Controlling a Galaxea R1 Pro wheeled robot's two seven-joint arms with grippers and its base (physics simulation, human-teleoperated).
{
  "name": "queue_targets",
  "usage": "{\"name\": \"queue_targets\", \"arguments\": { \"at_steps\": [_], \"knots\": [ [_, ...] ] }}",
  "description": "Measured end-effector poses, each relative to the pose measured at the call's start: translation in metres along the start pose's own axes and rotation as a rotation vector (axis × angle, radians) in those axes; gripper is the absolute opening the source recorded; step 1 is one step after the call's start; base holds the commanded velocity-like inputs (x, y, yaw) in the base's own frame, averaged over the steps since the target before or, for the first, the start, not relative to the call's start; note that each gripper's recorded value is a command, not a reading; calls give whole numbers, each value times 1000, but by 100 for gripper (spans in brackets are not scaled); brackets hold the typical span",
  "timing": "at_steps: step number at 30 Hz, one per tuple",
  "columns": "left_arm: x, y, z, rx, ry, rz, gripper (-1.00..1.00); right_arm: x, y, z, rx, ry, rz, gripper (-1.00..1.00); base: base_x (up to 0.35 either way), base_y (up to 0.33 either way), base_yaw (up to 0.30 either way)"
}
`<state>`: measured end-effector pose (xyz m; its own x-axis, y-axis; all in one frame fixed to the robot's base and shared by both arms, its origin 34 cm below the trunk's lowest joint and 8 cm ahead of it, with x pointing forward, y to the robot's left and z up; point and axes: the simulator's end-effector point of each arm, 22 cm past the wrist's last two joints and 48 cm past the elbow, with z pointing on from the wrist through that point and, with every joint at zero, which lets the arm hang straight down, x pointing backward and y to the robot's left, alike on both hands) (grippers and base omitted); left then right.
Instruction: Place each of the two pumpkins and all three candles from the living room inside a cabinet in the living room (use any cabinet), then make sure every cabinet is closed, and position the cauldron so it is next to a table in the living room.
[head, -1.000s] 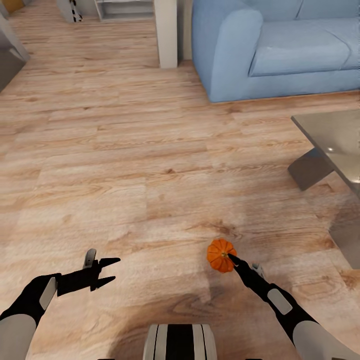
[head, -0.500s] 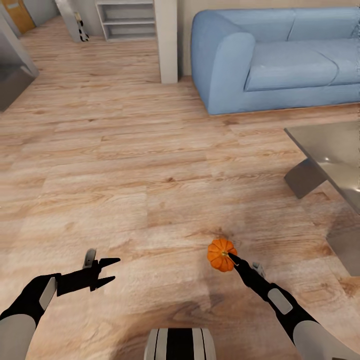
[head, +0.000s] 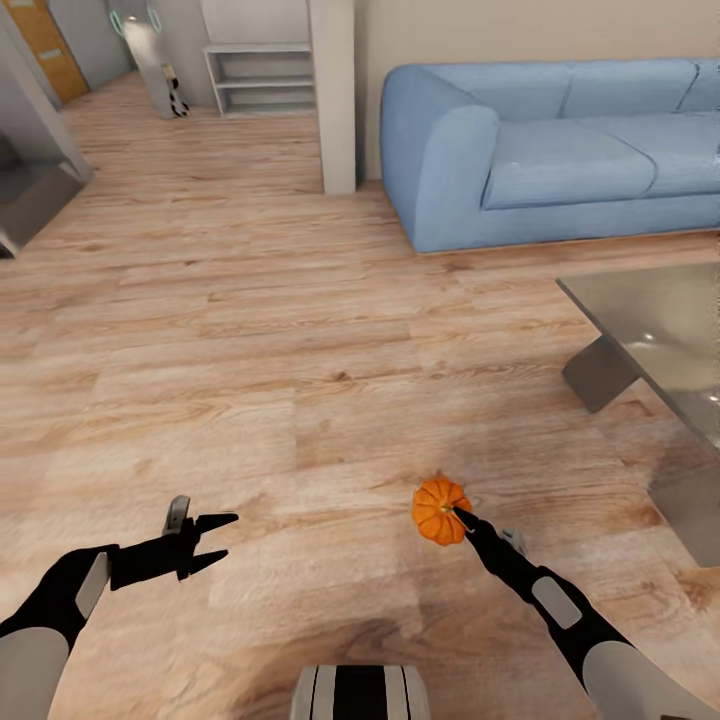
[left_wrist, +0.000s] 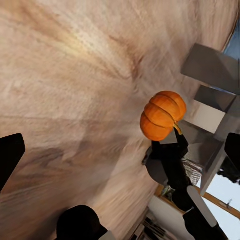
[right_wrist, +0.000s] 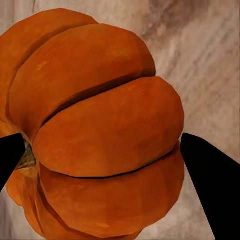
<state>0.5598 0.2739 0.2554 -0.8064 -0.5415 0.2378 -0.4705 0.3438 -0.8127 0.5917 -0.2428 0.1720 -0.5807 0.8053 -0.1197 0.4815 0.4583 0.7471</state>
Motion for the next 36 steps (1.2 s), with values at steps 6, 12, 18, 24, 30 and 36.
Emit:
{"name": "queue_targets", "arguments": {
  "at_steps": [6,12,18,24,30,36],
  "knots": [
    [-4,-12,-7,10,-12,22,100,14,8,-1,19,69,-14,-100,0,0,0],
    [-6,-23,-12,10,-18,45,100,16,30,7,134,132,-131,-100,0,0,0],
    [-5,-24,-18,-71,3,125,100,28,69,12,185,182,-269,-100,-1,0,0],
    [-11,-33,-28,-108,-8,187,100,50,89,12,186,226,-289,-100,-160,0,0],
    [-17,-30,-36,-173,-30,209,100,55,98,9,210,228,-300,-100,-305,0,0],
    [-19,-35,-42,-194,-45,225,100,50,111,4,197,212,-313,-100,-290,0,0]
  ]
}}
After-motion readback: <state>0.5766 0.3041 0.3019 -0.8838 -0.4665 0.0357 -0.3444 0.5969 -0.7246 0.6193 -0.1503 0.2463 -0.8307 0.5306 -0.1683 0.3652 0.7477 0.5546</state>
